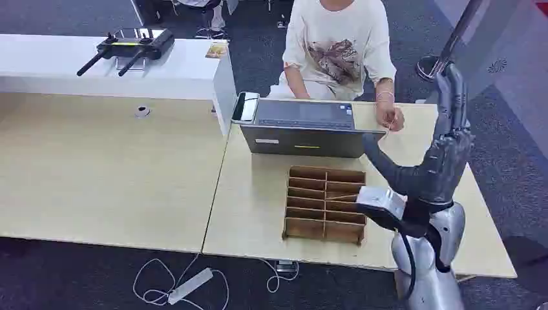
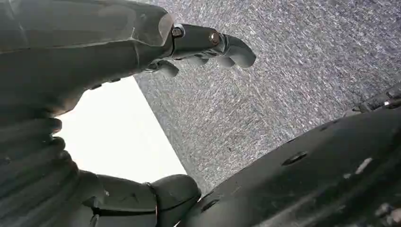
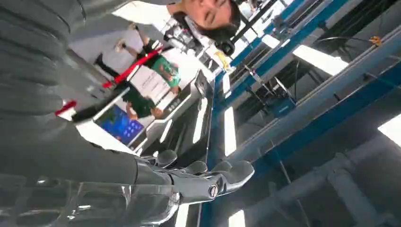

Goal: Pass the card to the sensor for recognition and then transmit it.

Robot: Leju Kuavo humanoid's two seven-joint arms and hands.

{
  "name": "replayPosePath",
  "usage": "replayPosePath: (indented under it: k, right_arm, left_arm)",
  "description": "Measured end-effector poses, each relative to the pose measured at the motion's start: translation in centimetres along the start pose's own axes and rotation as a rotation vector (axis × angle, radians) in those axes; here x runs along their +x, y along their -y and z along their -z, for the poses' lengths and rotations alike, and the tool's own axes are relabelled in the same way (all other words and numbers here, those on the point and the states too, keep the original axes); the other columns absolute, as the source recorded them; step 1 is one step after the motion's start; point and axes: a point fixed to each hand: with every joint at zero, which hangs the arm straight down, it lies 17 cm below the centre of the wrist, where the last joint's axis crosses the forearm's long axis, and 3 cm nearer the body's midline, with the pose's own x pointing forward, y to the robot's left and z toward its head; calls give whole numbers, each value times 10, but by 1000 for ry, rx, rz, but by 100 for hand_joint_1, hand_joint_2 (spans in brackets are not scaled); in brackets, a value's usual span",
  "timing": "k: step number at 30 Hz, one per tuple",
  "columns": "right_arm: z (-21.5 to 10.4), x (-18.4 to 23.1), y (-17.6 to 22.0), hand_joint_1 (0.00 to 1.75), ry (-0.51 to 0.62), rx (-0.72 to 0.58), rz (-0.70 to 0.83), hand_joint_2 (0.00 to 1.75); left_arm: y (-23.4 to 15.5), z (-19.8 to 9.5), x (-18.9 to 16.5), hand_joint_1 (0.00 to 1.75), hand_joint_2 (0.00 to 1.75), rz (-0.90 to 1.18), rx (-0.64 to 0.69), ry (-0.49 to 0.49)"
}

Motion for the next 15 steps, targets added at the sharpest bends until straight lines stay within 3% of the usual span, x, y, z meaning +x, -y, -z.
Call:
replayPosePath:
  k: [6,15]
  right_arm:
    - [47,-23,-13,0,-3,4,-175,175]
    - [98,-75,-50,0,-93,144,-309,175]
  left_arm:
    - [0,0,1,0,175,7,-1,2]
    - [0,0,1,0,175,34,-8,6]
